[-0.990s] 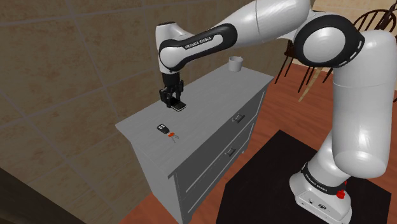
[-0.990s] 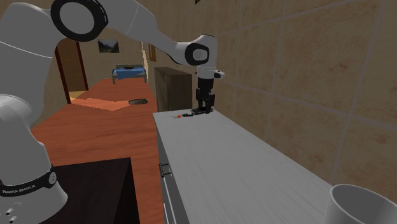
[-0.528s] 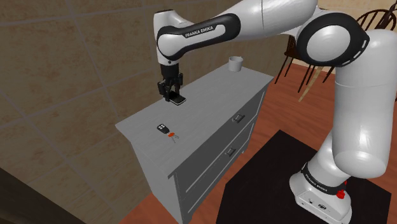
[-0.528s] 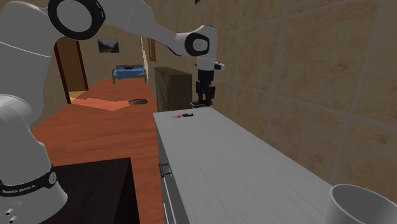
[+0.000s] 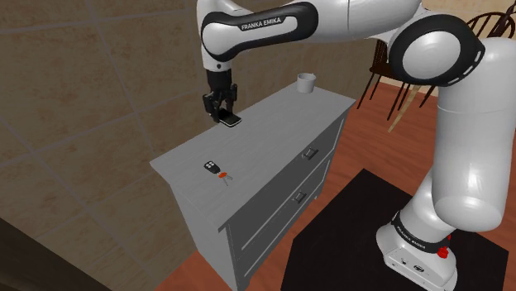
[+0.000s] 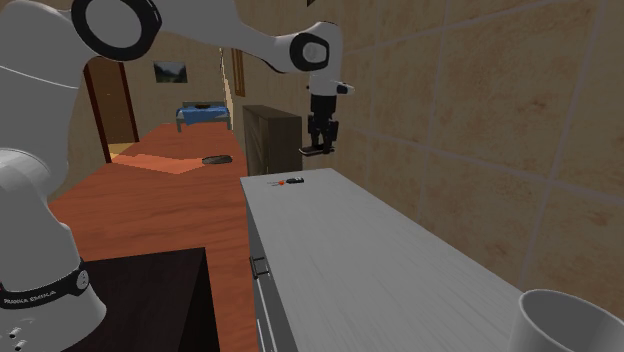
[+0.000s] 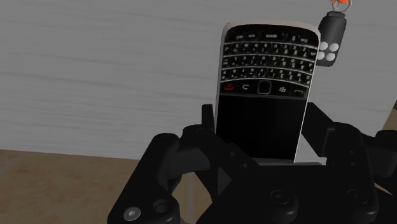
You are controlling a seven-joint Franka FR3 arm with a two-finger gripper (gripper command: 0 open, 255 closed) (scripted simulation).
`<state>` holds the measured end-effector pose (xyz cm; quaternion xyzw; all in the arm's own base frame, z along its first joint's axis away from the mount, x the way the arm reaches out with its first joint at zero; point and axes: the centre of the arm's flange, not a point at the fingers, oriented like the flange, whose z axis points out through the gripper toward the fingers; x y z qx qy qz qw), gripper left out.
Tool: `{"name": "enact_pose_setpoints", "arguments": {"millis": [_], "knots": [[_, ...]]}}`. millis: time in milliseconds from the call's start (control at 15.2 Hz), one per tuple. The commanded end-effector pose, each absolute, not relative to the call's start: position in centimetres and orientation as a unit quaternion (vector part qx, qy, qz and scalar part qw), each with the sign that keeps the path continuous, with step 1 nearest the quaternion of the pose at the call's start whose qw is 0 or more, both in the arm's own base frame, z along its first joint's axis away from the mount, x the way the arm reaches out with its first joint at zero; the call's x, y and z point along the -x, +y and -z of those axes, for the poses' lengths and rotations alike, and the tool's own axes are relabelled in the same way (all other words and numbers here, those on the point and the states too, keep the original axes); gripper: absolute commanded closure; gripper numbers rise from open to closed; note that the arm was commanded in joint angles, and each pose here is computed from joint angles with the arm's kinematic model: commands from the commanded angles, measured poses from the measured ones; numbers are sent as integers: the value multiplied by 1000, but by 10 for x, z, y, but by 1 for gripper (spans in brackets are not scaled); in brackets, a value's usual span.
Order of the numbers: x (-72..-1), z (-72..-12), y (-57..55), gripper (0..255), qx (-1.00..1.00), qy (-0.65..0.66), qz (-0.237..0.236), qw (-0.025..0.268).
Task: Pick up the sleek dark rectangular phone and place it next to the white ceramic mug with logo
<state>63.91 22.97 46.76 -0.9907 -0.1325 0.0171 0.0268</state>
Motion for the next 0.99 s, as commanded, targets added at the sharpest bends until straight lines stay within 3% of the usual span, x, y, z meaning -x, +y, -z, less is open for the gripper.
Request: {"name": "enact_pose_setpoints", "arguments": {"millis": [0, 924], "knots": [[-639, -478, 229, 255, 991, -133, -17, 27], [-612, -483, 60, 255, 991, -133, -17, 27]]}}
